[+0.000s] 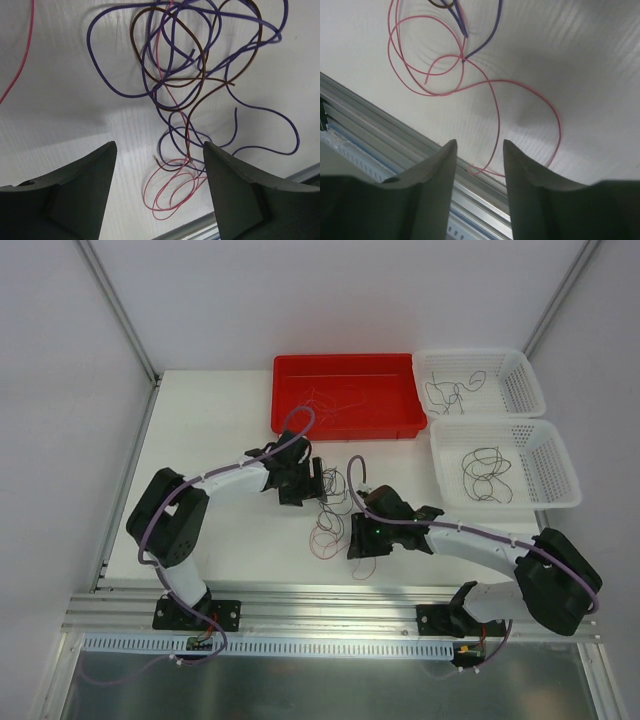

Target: Untangle the cables

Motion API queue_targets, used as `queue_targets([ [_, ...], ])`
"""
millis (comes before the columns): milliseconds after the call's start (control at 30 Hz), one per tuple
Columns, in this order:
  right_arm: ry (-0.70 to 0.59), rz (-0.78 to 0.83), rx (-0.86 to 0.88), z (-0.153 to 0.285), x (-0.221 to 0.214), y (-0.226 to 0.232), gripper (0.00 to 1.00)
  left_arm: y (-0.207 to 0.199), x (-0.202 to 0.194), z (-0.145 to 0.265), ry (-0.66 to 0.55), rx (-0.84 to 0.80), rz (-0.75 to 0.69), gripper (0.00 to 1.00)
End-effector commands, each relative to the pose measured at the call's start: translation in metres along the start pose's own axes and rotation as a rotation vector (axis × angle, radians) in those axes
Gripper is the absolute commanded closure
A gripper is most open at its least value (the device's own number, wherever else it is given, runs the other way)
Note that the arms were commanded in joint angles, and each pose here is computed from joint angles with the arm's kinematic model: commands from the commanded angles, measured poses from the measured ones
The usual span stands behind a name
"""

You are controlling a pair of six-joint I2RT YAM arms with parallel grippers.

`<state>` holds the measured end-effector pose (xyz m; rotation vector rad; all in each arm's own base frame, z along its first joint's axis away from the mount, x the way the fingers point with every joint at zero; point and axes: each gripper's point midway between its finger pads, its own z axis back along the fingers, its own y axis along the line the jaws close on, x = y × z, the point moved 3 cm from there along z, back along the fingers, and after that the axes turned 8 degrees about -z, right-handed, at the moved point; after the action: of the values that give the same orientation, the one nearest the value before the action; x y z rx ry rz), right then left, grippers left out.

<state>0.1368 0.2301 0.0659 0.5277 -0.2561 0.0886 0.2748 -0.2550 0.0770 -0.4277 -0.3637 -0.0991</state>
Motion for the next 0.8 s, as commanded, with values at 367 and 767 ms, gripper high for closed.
queue_targets([
  [367, -0.241, 0.244, 0.028, 0.129, 0.025, 0.030, 0.99, 0.012, 0.040, -0.026, -0.091, 0.120, 0.119, 0.38],
  [767, -0.994, 0.353, 0.080, 0.404, 0.066, 0.039, 0.99, 0.103, 0.042, -0.023, -0.098, 0.284, 0.356, 0.45],
])
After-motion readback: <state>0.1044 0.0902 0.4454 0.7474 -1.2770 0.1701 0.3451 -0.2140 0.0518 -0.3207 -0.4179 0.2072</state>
